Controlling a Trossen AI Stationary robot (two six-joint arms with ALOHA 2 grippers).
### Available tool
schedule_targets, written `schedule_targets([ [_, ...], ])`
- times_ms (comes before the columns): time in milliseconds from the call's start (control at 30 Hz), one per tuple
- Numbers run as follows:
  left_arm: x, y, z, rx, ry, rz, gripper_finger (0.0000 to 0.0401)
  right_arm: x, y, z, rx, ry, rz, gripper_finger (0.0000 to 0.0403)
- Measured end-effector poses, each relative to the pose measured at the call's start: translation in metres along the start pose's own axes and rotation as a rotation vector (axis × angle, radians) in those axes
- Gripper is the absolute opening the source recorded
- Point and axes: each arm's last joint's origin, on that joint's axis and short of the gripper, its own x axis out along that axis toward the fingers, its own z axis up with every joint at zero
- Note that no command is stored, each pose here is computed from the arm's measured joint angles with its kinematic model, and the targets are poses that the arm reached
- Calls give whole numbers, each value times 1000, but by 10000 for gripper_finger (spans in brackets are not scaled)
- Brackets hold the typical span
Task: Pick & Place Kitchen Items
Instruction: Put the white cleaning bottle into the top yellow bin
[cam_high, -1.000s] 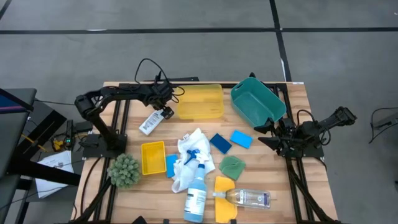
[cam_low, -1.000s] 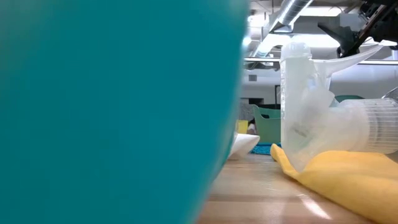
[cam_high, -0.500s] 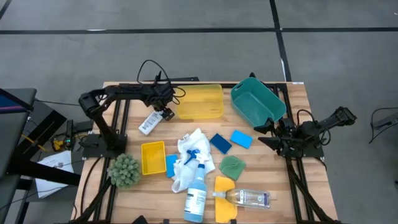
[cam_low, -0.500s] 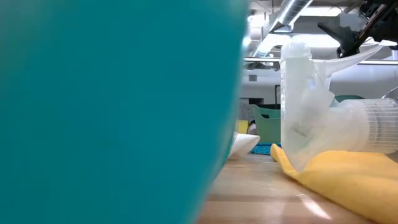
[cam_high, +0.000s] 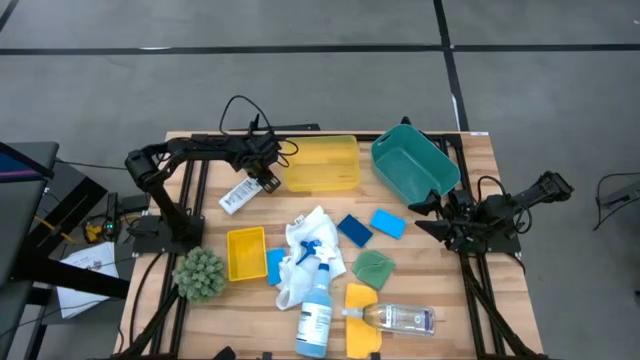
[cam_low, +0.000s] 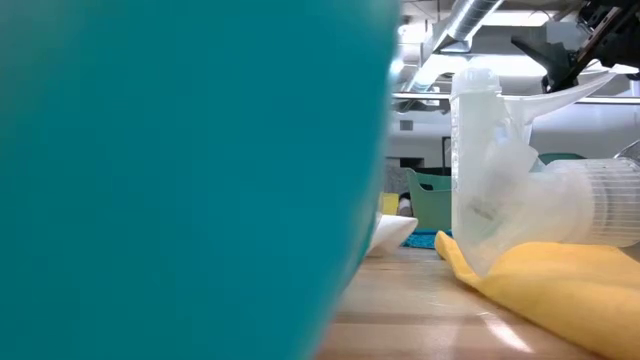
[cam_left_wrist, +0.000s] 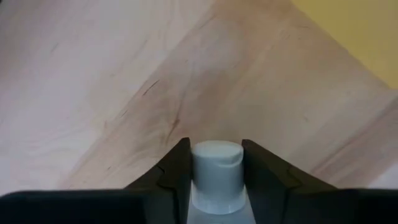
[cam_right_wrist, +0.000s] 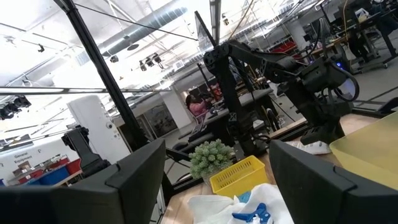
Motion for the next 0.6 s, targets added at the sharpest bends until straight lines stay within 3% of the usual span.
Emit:
schedule_targets([
  [367,-3,0,0,24,-4,-9,107,0,0,0,-1,0,0,278],
  [600,-32,4,1,11,-108,-13,107,0,0,0,-1,0,-1,278],
])
